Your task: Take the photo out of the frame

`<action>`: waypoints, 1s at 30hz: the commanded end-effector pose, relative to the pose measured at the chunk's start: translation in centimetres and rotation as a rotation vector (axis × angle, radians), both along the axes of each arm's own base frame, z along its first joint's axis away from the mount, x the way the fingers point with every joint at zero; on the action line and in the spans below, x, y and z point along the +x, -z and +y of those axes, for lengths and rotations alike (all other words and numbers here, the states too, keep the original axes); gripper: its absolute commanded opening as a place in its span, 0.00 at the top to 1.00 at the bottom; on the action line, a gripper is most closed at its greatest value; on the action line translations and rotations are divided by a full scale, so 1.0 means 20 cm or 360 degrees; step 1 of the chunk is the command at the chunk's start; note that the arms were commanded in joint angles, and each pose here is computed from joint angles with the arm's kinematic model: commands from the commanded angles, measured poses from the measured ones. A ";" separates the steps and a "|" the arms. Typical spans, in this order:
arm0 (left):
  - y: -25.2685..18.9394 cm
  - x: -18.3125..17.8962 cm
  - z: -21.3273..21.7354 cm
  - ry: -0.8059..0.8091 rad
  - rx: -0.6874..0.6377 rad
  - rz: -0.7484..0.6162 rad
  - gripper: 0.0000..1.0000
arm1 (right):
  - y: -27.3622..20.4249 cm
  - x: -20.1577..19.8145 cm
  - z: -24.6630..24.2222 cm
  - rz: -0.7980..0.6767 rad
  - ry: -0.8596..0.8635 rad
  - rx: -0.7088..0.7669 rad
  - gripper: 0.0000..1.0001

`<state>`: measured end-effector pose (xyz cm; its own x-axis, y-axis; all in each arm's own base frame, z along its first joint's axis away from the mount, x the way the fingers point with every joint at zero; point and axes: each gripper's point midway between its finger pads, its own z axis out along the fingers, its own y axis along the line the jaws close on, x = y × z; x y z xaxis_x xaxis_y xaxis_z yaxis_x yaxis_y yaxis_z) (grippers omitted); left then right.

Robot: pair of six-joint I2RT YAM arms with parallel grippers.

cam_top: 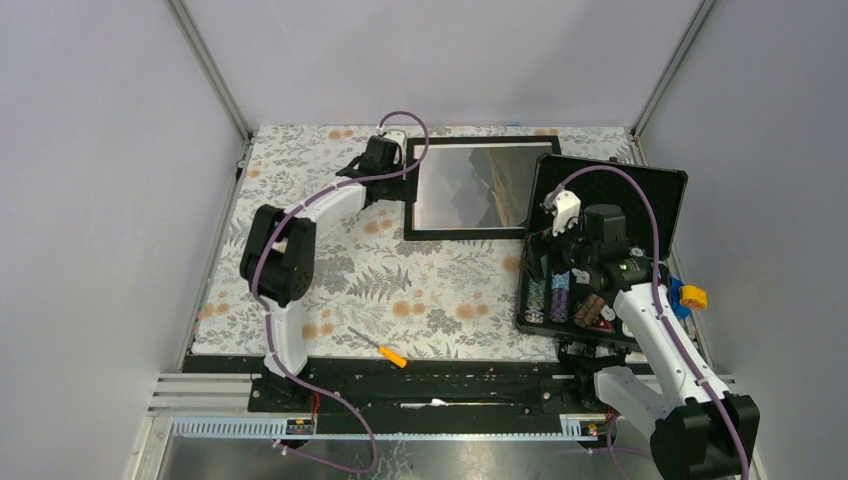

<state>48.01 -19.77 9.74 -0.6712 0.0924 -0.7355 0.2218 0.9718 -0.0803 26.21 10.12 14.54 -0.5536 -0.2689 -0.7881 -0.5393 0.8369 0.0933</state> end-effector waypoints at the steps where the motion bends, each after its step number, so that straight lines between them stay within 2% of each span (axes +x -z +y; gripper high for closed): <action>1: -0.06 0.14 -0.11 -0.0102 -0.0135 -0.0104 0.01 | -0.02 0.03 0.01 -0.0058 -0.0005 0.0011 0.00; 5: 0.06 0.15 -0.15 -0.0110 -0.0079 -0.0066 0.01 | -0.01 0.02 0.01 -0.0060 -0.0004 -0.0007 0.00; 8: 0.14 0.14 -0.16 -0.0107 -0.0049 -0.0032 0.05 | -0.01 0.02 0.01 -0.0059 -0.0012 -0.0007 0.00; 14: 0.25 0.09 -0.11 -0.0122 0.0034 0.0034 0.34 | 0.00 0.01 0.02 -0.0045 -0.0046 -0.0006 0.00; 20: 0.29 0.02 -0.02 -0.0120 0.0157 0.0048 0.55 | 0.01 0.00 0.03 -0.0021 -0.0081 -0.0011 0.00; 30: 0.35 -0.10 0.29 -0.0204 0.0265 0.0193 0.72 | 0.01 -0.01 0.04 -0.0023 -0.0119 -0.0015 0.00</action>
